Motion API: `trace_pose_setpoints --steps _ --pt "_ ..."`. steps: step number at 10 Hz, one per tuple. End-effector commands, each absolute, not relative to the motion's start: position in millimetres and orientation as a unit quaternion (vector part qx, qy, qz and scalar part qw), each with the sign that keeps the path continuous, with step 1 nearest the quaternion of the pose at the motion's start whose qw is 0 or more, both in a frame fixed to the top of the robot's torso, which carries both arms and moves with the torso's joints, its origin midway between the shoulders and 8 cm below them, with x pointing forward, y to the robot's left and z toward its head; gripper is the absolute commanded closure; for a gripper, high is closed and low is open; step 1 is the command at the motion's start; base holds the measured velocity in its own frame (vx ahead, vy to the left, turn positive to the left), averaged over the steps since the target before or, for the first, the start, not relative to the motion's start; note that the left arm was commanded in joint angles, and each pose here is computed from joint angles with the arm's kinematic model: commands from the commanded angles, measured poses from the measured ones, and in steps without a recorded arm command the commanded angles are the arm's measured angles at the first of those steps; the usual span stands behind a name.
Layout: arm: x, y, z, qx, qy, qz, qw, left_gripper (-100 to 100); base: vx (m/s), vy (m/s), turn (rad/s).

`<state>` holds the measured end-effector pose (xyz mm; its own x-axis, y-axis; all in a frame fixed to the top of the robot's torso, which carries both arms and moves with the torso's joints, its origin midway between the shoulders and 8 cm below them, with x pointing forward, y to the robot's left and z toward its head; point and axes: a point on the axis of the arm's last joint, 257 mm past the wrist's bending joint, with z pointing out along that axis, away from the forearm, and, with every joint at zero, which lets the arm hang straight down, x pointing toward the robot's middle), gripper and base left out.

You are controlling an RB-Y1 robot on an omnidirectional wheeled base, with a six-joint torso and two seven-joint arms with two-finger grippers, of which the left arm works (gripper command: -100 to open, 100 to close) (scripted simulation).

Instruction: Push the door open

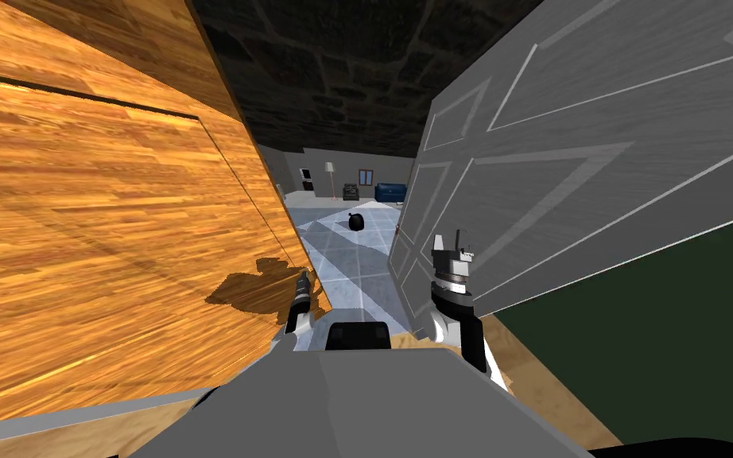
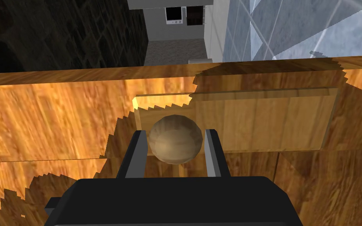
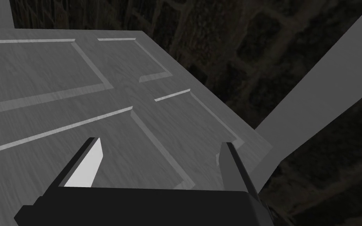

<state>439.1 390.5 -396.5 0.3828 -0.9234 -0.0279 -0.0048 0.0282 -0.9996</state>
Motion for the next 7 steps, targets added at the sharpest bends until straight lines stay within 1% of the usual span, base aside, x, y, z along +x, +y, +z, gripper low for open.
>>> trace_pose_setpoints --steps 1,2,4,5,7 --pt "436 405 -394 -0.582 0.395 -0.381 0.600 100 0.204 -0.030 0.129" --pt "436 405 -394 -0.582 0.395 -0.381 0.600 100 0.139 -0.018 0.059" --pt "433 417 -394 -0.585 0.391 -0.378 0.602 100 0.202 -0.022 0.174" --pt "433 417 -394 -0.585 0.391 -0.378 0.602 100 0.111 -0.002 0.056" --pt "430 429 -394 -0.589 0.387 -0.375 0.603 100 0.163 -0.015 0.142"
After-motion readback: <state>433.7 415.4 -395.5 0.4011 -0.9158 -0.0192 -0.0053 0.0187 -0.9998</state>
